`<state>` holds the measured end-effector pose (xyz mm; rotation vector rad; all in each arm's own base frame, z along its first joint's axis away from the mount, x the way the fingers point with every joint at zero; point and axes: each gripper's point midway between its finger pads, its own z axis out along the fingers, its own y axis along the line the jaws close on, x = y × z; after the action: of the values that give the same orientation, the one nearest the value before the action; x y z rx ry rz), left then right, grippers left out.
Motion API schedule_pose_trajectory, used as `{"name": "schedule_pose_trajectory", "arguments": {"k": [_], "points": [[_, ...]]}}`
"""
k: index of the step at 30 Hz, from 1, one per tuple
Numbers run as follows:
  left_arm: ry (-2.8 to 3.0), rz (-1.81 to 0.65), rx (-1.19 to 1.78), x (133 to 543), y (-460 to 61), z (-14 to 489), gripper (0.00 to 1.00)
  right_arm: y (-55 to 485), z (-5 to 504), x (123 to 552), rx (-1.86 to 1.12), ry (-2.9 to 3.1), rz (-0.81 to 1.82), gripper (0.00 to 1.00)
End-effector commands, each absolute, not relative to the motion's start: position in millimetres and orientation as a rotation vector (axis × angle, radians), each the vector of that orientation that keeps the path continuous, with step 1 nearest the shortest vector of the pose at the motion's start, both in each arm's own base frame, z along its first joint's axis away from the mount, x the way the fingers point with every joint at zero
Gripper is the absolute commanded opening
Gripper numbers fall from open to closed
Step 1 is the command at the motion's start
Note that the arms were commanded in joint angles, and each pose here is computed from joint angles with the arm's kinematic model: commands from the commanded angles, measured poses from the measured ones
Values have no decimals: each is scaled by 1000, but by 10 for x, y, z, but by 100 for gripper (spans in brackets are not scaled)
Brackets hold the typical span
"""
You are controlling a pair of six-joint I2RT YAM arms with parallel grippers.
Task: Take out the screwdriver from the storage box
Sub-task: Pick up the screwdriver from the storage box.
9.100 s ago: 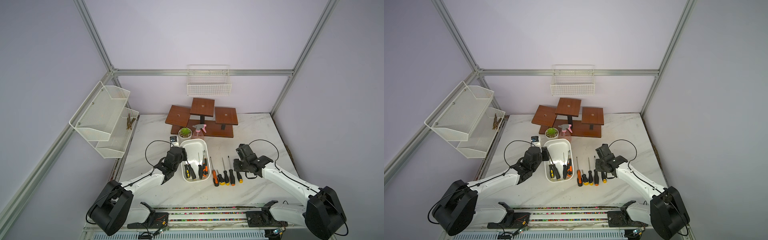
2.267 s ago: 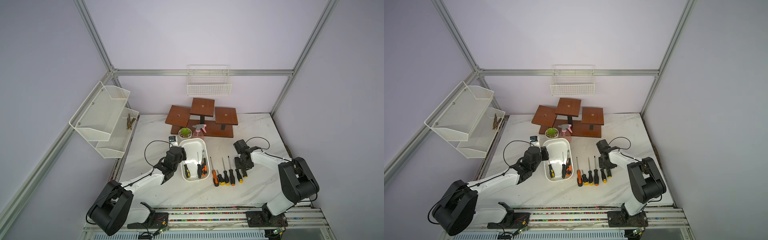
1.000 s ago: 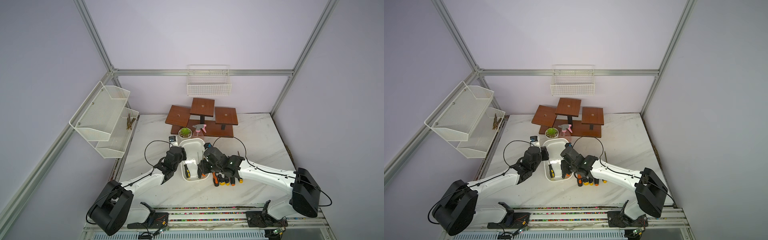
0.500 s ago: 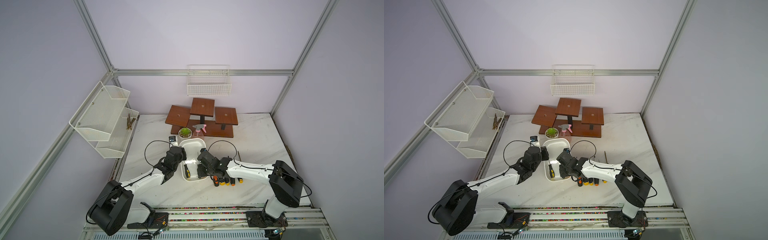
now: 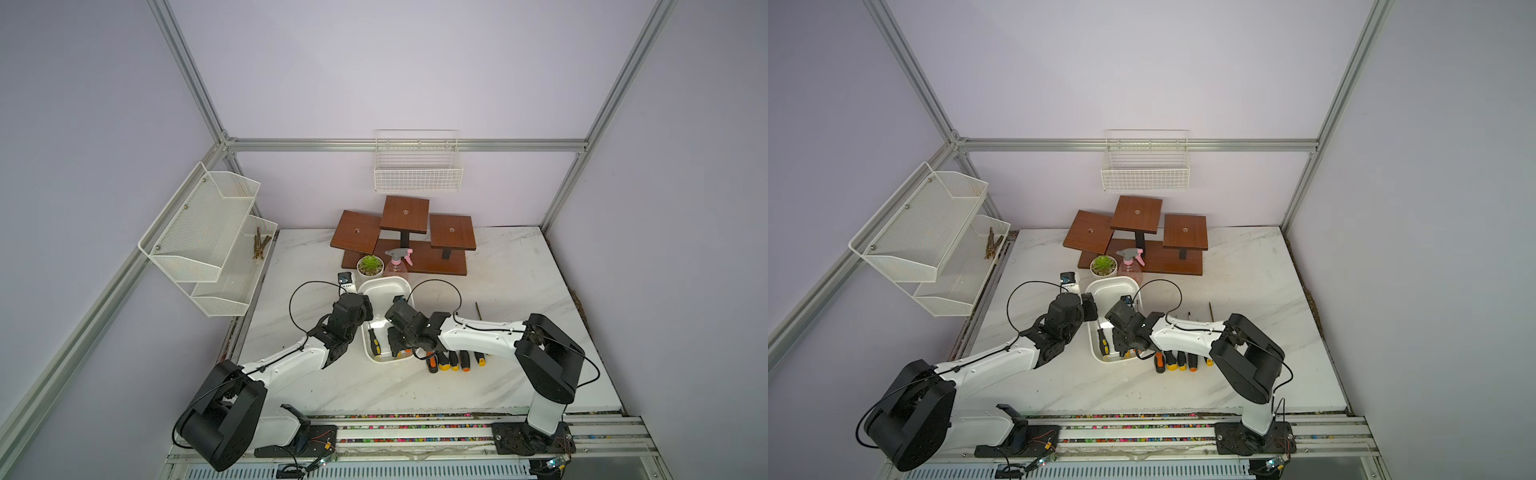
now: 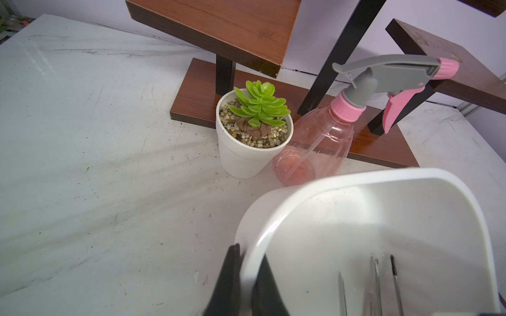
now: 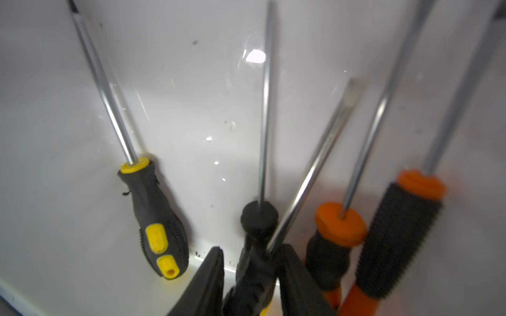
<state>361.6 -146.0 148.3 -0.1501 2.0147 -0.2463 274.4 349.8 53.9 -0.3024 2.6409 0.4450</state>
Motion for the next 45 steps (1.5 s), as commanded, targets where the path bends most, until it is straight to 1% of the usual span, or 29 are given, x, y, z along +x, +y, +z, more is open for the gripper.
{"name": "schedule_pose_trajectory", "arguments": {"k": [1, 3, 7, 9, 11, 14, 18, 22, 27, 40, 45], "points": [[1976, -270, -152, 3623, -1476, 1577, 0, 3401, 467, 2828, -299, 2652, 376, 37], [1978, -269, -151, 3626, -1478, 1572, 0, 3384, 465, 2854, -293, 2652, 373, 34], [1980, -268, -149, 3630, -1483, 1570, 0, 3384, 521, 2868, -291, 2644, 386, 18], [1980, -267, -150, 3634, -1483, 1570, 0, 3399, 594, 2878, -286, 2631, 403, 13], [1982, -267, -148, 3634, -1485, 1565, 0, 3410, 678, 2886, -285, 2617, 418, 10], [1983, -267, -148, 3636, -1488, 1562, 0, 3441, 829, 2892, -287, 2596, 452, 9], [1983, -267, -147, 3641, -1492, 1565, 0, 3477, 932, 2882, -296, 2581, 486, 11], [1984, -267, -147, 3638, -1490, 1561, 0, 3476, 859, 2841, -316, 2605, 483, 18], [1983, -268, -148, 3638, -1490, 1565, 0, 3443, 766, 2807, -325, 2623, 469, 21], [1981, -268, -150, 3628, -1480, 1569, 0, 3467, 566, 2772, -351, 2660, 463, 27], [1982, -266, -151, 3629, -1479, 1564, 0, 3459, 623, 2779, -342, 2648, 472, 26]]}}
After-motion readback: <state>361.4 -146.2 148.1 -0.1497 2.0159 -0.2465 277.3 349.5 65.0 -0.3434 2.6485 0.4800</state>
